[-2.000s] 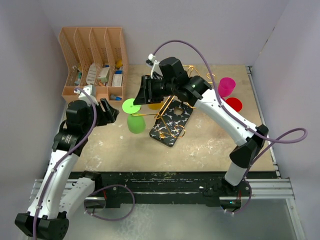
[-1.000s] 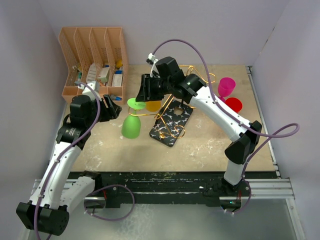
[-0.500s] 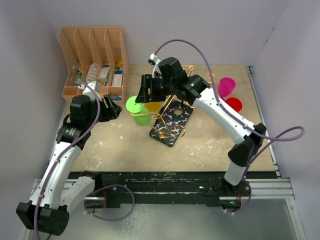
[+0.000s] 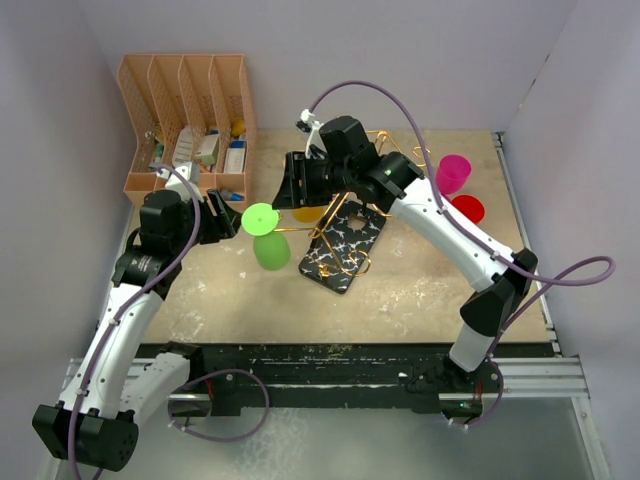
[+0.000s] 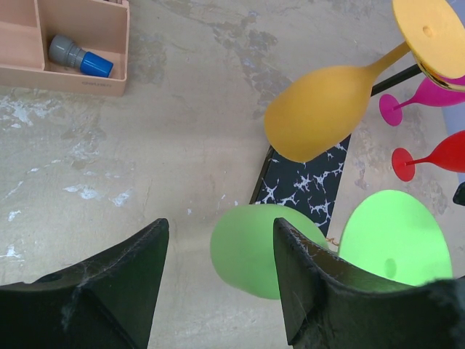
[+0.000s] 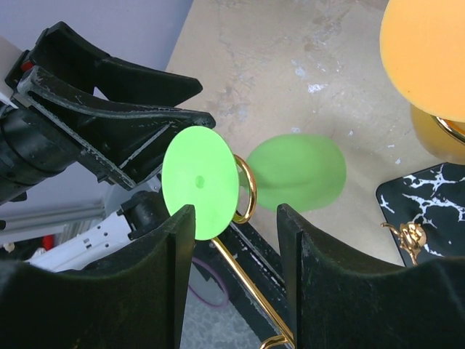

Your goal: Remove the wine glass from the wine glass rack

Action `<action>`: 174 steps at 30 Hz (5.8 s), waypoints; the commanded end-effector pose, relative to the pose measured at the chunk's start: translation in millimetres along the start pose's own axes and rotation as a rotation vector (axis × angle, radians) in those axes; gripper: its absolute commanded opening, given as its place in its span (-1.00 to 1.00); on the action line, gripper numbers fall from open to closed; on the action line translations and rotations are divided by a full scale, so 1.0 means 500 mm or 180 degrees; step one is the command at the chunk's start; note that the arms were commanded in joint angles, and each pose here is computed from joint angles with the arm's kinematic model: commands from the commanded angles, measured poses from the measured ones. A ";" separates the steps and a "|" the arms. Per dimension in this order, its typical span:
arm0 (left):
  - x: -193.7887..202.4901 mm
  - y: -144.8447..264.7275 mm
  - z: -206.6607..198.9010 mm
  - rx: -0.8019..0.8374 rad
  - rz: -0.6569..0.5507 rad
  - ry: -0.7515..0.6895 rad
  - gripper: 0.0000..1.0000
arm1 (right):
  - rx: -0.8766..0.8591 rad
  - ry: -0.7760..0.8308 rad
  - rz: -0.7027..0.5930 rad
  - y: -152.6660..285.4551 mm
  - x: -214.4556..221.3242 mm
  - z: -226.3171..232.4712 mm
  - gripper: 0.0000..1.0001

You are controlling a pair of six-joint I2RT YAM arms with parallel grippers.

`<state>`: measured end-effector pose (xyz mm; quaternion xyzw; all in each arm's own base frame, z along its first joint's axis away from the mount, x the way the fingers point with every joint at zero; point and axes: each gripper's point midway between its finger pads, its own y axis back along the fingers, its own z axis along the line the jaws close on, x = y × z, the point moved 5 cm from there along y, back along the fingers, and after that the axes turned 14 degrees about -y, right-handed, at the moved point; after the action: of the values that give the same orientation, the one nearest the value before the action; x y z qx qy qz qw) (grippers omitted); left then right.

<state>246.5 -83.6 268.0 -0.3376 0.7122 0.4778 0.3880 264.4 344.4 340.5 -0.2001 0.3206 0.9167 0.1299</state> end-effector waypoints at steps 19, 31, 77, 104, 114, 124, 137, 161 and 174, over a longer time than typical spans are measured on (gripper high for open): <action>-0.035 -0.007 -0.018 0.0178 -0.0173 -0.0015 0.24 | -0.0241 0.0087 0.0120 -0.023 -0.004 0.018 -0.10; -0.044 -0.014 -0.020 0.0196 -0.0150 -0.0031 0.23 | -0.0298 0.0188 0.0099 -0.043 -0.018 0.025 -0.10; -0.038 -0.029 -0.019 0.0219 -0.0097 -0.0011 0.22 | -0.0551 0.0300 -0.0037 0.017 -0.016 0.057 -0.04; -0.049 -0.070 -0.031 0.0401 -0.0005 0.0008 0.20 | -0.0230 0.0119 -0.0037 0.027 -0.012 0.034 -0.09; -0.040 -0.080 -0.031 0.0412 0.0088 -0.0031 0.19 | -0.0334 0.0155 0.0026 0.017 -0.012 0.043 -0.15; -0.037 -0.086 -0.034 0.0431 0.0113 -0.0040 0.18 | -0.0174 0.0153 0.0074 -0.008 -0.009 0.020 -0.15; -0.031 -0.096 -0.038 0.0458 0.0155 -0.0041 0.18 | -0.0359 0.0231 0.0117 -0.014 -0.006 0.030 -0.27; -0.029 -0.100 -0.042 0.0438 0.0176 -0.0057 0.18 | -0.0661 0.0253 0.0302 0.005 0.017 0.049 -0.76; -0.035 -0.092 -0.037 0.0322 0.0154 -0.0088 0.18 | -0.0744 0.0175 0.0289 0.024 0.022 0.060 -1.00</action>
<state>281.8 -114.7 238.7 -0.2654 0.7621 0.4645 0.3648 257.0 360.7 332.5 -0.2037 0.2702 0.9394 0.0556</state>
